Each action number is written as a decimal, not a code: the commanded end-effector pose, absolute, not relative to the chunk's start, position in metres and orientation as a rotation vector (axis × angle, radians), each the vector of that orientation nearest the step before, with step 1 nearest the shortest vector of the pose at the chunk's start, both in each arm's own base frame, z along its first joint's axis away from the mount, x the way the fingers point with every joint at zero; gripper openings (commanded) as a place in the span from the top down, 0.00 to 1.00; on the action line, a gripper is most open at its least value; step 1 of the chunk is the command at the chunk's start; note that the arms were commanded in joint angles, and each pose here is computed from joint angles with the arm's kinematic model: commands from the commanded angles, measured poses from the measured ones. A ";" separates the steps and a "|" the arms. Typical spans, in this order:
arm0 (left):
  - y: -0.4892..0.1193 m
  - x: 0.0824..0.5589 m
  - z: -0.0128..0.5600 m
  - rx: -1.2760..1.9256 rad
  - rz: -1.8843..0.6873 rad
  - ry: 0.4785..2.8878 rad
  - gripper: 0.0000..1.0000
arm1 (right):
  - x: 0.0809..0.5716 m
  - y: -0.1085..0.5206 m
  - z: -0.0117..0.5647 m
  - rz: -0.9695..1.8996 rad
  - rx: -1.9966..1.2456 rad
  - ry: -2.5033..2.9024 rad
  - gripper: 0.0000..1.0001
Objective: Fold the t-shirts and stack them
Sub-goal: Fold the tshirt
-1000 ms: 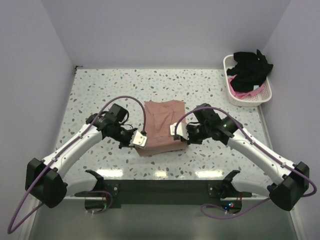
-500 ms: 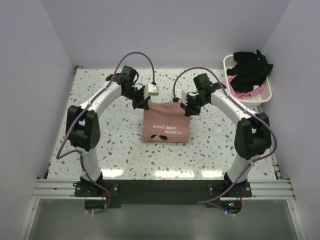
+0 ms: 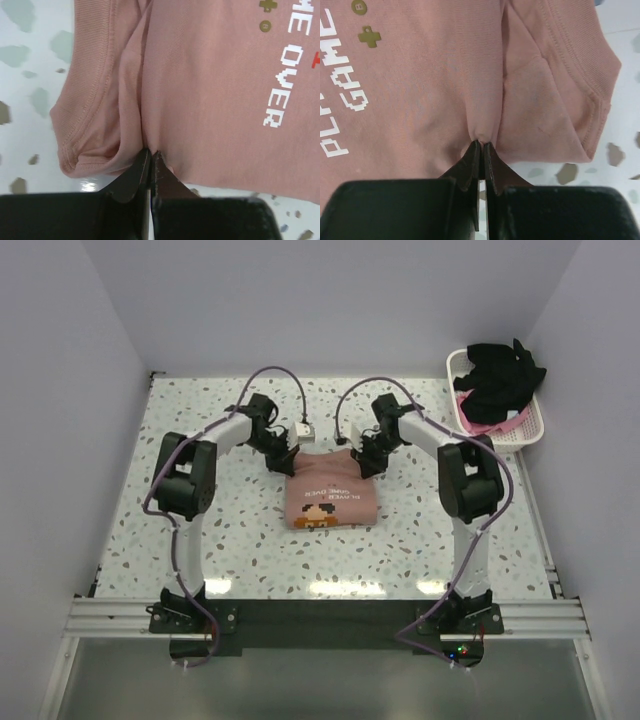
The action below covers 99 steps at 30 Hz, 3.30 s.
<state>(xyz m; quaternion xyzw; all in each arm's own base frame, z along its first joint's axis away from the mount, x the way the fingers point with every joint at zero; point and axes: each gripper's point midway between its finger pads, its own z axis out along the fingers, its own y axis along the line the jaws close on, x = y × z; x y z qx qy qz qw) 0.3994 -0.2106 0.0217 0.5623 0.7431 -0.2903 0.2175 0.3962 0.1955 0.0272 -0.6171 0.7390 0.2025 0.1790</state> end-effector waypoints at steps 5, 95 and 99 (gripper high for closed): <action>-0.216 0.309 0.052 1.681 -0.926 1.922 1.00 | 0.288 0.208 0.062 0.796 -1.810 2.128 1.00; -0.295 0.345 0.109 1.721 -0.407 1.426 1.00 | 0.329 0.271 -0.005 1.226 -1.215 2.622 0.68; -0.288 0.360 0.104 1.675 -0.303 1.441 0.95 | 0.331 0.270 -0.003 1.206 -1.218 2.617 0.63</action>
